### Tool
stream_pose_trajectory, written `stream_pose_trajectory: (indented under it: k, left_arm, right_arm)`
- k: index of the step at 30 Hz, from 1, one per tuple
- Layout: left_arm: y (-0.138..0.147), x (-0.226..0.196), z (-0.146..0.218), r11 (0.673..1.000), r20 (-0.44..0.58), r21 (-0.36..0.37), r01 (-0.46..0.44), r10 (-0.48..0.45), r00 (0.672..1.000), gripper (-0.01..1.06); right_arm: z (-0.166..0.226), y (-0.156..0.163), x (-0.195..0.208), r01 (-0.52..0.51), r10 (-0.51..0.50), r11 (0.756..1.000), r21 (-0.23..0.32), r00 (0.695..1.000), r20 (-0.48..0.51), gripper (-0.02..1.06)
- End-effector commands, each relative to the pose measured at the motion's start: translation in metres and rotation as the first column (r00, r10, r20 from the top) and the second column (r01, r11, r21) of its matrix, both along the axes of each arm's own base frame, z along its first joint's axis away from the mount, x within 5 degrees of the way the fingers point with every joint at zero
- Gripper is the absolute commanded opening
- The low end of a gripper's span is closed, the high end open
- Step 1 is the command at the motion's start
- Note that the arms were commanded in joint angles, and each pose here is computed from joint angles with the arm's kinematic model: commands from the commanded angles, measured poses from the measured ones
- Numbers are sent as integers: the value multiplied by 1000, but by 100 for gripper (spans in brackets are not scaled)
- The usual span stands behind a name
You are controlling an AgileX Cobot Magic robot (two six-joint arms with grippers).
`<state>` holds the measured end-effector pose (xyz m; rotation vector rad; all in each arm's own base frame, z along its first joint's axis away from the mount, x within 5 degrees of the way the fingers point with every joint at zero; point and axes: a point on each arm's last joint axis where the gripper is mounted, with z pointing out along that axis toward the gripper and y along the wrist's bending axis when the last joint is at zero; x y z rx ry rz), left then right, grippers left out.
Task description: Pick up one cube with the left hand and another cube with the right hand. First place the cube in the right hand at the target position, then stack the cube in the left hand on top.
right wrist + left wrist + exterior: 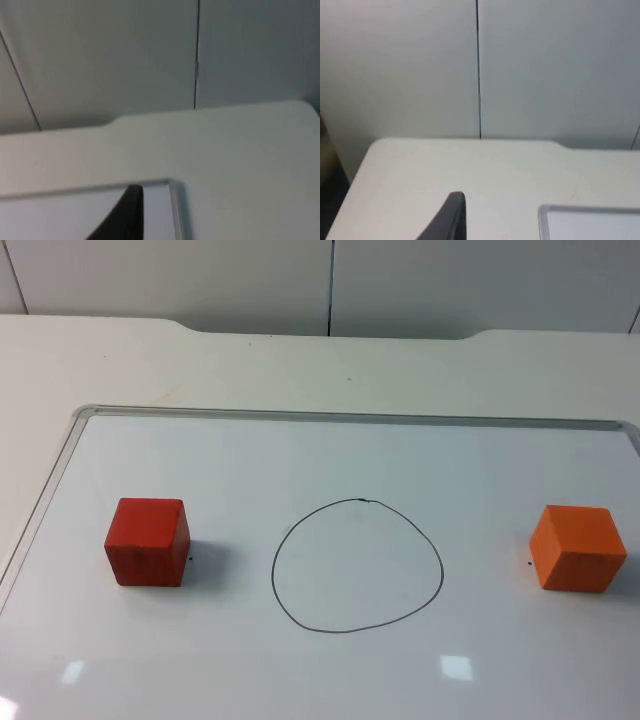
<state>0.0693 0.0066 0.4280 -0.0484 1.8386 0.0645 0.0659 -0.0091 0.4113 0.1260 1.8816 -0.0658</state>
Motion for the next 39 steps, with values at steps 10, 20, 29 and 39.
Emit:
stream_pose_trajectory:
  k: [10,20,29,39]
  left_arm:
    - [-1,105,43,999,-10,32,0,0,1000,105]
    - [-4,189,-35,998,-305,-48,-27,12,952,105]
    - [-13,198,-118,982,-494,-181,-53,-44,869,105]
    - [-57,192,-174,983,-643,-176,54,-156,749,105]
  right_arm:
    - [55,-4,102,-8,8,1000,4,999,33,105]
    - [-40,-6,179,-8,22,999,49,954,-299,105]
    - [-141,21,180,-66,116,991,116,858,-500,105]
    - [-200,78,192,-167,240,970,174,748,-619,105]
